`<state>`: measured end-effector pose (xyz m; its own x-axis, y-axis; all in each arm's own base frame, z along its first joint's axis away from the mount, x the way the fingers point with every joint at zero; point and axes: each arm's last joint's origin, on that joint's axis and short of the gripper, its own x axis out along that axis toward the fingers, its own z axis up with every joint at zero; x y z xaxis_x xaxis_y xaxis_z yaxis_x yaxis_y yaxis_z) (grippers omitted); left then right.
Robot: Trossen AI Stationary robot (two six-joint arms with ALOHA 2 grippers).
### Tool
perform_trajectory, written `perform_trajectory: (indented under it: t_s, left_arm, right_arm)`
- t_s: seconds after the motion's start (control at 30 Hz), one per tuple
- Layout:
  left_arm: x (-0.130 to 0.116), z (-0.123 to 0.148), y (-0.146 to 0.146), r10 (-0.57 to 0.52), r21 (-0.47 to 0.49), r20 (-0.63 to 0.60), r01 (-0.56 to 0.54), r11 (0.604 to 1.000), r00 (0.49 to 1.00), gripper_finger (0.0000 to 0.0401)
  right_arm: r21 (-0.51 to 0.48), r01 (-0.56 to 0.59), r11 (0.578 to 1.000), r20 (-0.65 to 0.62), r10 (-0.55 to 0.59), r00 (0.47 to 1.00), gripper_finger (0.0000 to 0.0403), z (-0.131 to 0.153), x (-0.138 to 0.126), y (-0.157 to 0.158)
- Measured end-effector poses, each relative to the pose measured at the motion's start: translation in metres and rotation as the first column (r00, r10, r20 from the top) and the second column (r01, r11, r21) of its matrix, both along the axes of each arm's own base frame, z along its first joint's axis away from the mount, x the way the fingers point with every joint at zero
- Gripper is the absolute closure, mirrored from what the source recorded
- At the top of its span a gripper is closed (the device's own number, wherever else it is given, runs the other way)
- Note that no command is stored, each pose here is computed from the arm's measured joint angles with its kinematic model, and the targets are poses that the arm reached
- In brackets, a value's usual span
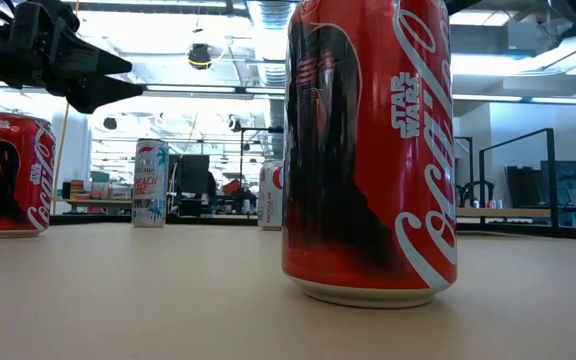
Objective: Place canned beverage on shelf
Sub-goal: Put the top white-blue soda can on the shelf, then put the top white-pink soda can on the shelf
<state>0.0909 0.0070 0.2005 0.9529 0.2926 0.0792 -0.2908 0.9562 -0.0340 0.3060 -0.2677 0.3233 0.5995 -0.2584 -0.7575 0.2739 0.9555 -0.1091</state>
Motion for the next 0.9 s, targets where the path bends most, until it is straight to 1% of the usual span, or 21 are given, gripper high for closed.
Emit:
perform_trajectory:
  t_s: [0.13, 0.23, 0.37, 0.5, 0.6, 0.7, 0.83, 0.9]
  left_arm:
    - [0.0, 0.0, 0.0, 0.0, 0.0, 0.0, 0.0, 1.0, 1.0, 0.0058]
    - [0.0, 0.0, 0.0, 0.0, 0.0, 0.0, 0.0, 1.0, 1.0, 0.0058]
    - [0.0, 0.0, 0.0, 0.0, 0.004, -0.001, 0.0, 1.0, 1.0, 0.0058]
    - [0.0, 0.0, 0.0, 0.001, 0.004, 0.0, 0.0, 1.0, 1.0, 0.0058]
    - [0.0, 0.0, 0.0, 0.0, 0.004, -0.001, 0.0, 1.0, 1.0, 0.0058]
    - [0.0, 0.0, 0.0, 0.001, 0.004, -0.001, -0.001, 1.0, 1.0, 0.0058]
    - [0.0, 0.0, 0.0, 0.0, 0.004, -0.001, 0.0, 1.0, 1.0, 0.0058]
    - [0.0, -0.001, 0.0, 0.001, 0.005, -0.011, -0.001, 1.0, 1.0, 0.0058]
  right_arm:
    - [-0.001, -0.004, 1.0, -0.004, 0.004, 1.0, 0.0054, 0.0, -0.001, 0.0]
    - [-0.001, -0.002, 1.0, -0.006, 0.002, 1.0, 0.0046, 0.003, -0.001, 0.001]
    - [-0.01, -0.006, 1.0, 0.01, 0.006, 1.0, 0.0046, 0.025, -0.001, 0.006]
    - [-0.009, -0.033, 0.999, 0.04, 0.033, 0.999, 0.0047, 0.056, 0.006, 0.027]
    - [0.006, -0.108, 0.994, 0.075, 0.107, 0.991, 0.0047, 0.076, 0.018, 0.056]
    - [0.041, -0.254, 0.966, 0.123, 0.247, 0.961, 0.0047, 0.086, 0.037, 0.097]
    - [0.049, -0.457, 0.888, 0.146, 0.446, 0.883, 0.0047, 0.086, 0.065, 0.167]
    - [0.036, -0.559, 0.828, 0.145, 0.549, 0.823, 0.0047, 0.081, 0.078, 0.205]
